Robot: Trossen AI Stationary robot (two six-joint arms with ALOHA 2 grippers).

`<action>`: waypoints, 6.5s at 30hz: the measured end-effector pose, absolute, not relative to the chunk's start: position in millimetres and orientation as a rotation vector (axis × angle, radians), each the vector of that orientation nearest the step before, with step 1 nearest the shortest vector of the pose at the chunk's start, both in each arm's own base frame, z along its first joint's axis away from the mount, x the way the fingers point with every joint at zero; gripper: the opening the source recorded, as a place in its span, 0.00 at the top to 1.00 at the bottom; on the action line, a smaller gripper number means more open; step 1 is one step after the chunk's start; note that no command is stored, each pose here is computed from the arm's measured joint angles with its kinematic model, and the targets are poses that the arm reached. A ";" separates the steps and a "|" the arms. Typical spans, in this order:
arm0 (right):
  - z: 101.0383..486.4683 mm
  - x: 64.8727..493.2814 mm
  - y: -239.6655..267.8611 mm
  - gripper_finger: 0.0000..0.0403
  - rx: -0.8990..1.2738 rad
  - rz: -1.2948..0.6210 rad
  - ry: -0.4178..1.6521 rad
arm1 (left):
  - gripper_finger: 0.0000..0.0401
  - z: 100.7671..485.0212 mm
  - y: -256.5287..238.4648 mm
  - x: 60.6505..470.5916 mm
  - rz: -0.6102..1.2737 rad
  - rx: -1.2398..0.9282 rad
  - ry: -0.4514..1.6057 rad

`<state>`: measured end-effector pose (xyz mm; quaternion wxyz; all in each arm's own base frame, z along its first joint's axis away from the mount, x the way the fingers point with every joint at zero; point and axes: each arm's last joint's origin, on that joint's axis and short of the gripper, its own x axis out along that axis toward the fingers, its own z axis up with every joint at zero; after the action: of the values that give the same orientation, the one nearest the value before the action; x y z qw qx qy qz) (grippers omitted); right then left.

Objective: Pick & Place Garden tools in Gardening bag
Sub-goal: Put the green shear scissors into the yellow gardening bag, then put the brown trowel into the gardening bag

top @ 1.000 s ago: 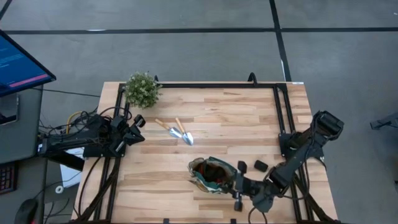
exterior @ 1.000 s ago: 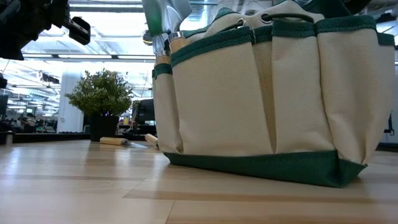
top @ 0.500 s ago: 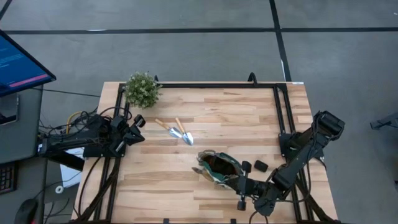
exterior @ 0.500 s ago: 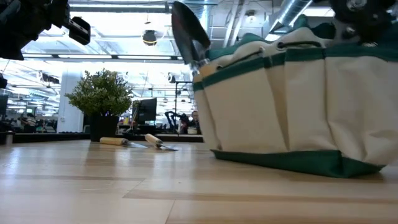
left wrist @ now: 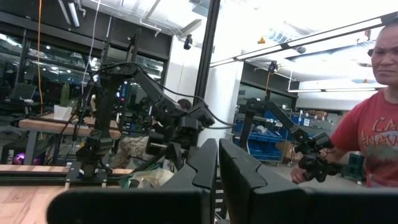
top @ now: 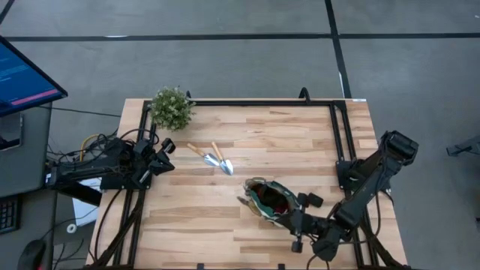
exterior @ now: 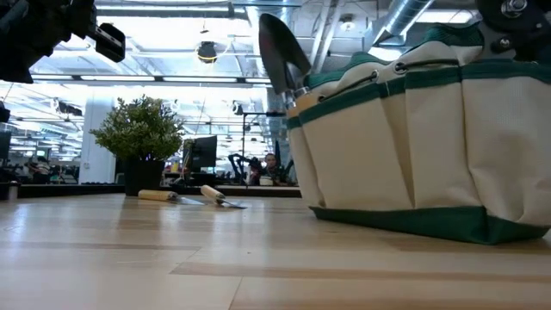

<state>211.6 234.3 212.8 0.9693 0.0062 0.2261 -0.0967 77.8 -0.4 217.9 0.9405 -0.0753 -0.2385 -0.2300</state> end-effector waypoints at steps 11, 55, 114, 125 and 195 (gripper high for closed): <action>261.1 196.4 216.7 0.50 0.131 -0.165 0.377 | 0.96 217.9 -0.4 77.8 -0.470 -0.154 -0.487; 241.9 490.1 0.3 0.49 0.281 -0.508 1.119 | 0.96 218.3 -0.5 77.3 -0.470 -0.151 -0.492; 252.8 475.4 -44.9 0.67 0.139 -0.443 1.134 | 0.96 218.1 -0.4 77.7 -0.469 -0.152 -0.490; 309.3 454.2 -33.7 0.68 0.124 -0.424 1.006 | 0.96 213.5 4.9 84.3 -0.300 -0.181 -0.465; 359.7 409.0 -26.6 0.44 0.159 -0.375 1.030 | 0.96 172.5 7.3 96.9 0.044 -0.105 -0.080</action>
<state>409.0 -26.6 359.7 0.8506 0.0755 0.4889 -0.1781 96.9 7.3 172.5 0.9976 -0.0524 -0.0400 0.0220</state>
